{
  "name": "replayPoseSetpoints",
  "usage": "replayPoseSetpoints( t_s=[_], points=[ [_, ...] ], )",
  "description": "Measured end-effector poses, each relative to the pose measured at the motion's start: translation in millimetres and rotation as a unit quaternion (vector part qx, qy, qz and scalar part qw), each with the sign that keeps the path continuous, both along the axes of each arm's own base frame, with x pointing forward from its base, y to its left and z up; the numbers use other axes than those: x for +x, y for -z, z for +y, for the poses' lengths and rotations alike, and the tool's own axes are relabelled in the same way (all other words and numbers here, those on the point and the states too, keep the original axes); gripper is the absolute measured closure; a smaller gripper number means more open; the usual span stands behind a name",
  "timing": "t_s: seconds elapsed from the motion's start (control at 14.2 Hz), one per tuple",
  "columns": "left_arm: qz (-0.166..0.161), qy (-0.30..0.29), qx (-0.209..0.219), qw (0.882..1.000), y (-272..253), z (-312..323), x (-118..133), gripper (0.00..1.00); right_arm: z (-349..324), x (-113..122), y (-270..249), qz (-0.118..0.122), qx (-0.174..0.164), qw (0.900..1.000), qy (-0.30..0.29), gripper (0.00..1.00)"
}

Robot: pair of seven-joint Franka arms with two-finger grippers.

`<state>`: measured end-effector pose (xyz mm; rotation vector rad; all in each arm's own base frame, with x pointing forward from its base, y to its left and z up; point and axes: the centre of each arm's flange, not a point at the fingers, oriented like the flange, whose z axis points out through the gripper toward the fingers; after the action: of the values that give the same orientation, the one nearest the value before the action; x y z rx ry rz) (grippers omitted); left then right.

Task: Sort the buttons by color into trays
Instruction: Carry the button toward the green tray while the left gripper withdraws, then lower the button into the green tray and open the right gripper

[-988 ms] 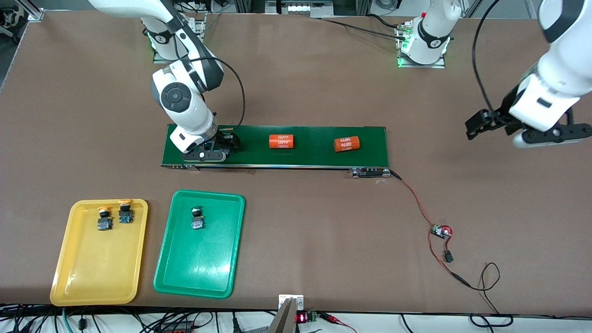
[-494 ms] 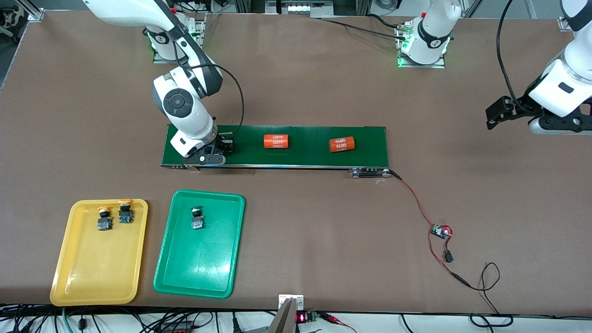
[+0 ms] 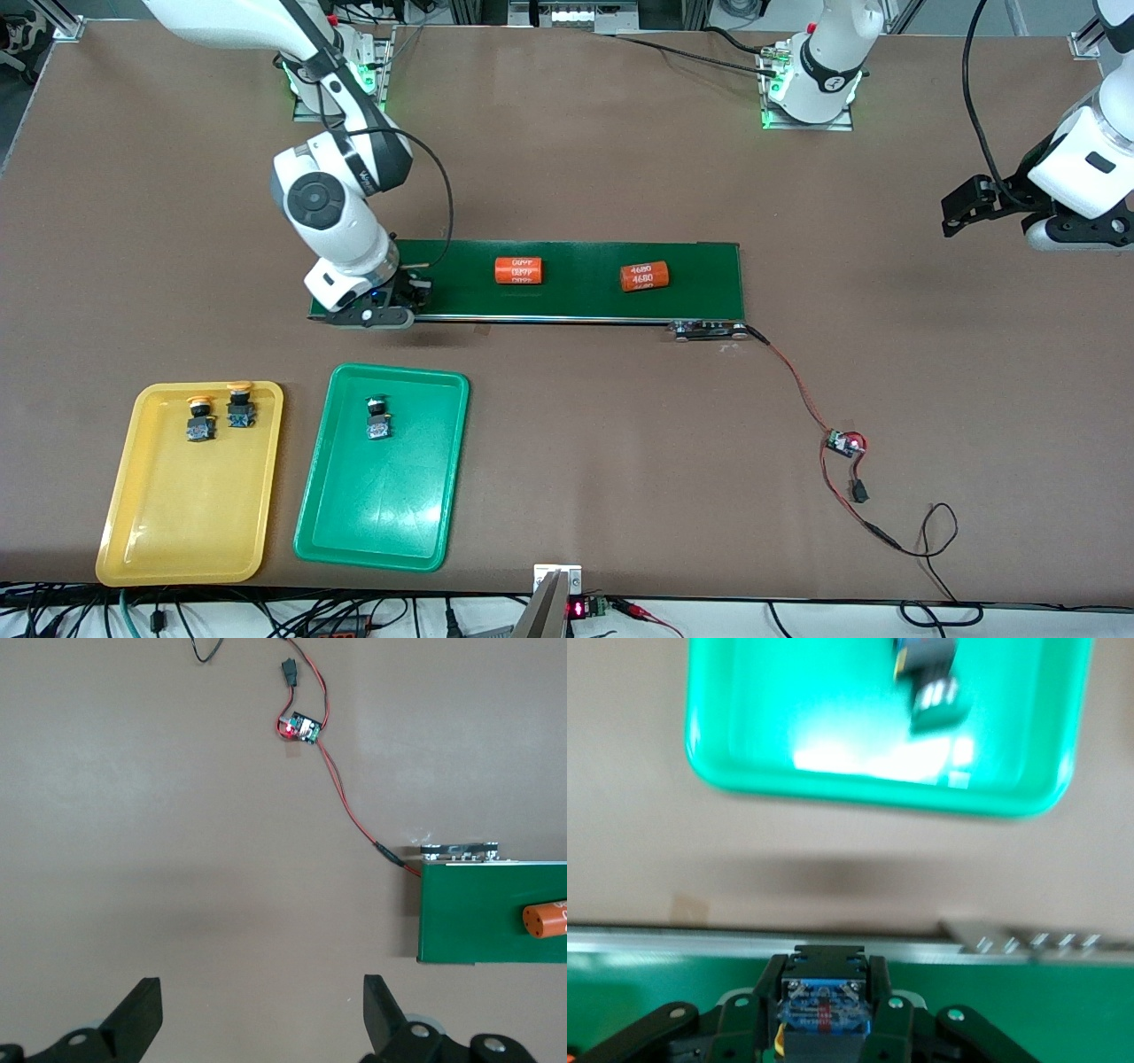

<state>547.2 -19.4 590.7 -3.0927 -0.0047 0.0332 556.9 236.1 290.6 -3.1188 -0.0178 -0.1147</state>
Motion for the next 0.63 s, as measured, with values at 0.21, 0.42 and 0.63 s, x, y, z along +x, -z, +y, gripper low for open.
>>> replayPoseSetpoints(
  t_s=[0.21,0.42,0.63],
  points=[
    [0.003,0.0,0.0,1.0,0.0,0.0,-0.7,0.0,-15.4,42.9,-49.4,-0.044,0.006,0.999,-0.013,0.59],
    [0.017,-0.005,0.001,1.0,1.9,5.3,-3.9,0.0,-37.0,87.1,-53.7,-0.066,0.009,0.997,-0.024,0.59],
    [0.021,-0.009,0.001,1.0,2.1,10.8,-4.7,0.0,-40.1,130.0,-20.8,-0.08,0.027,0.996,-0.014,0.59]
  ],
)
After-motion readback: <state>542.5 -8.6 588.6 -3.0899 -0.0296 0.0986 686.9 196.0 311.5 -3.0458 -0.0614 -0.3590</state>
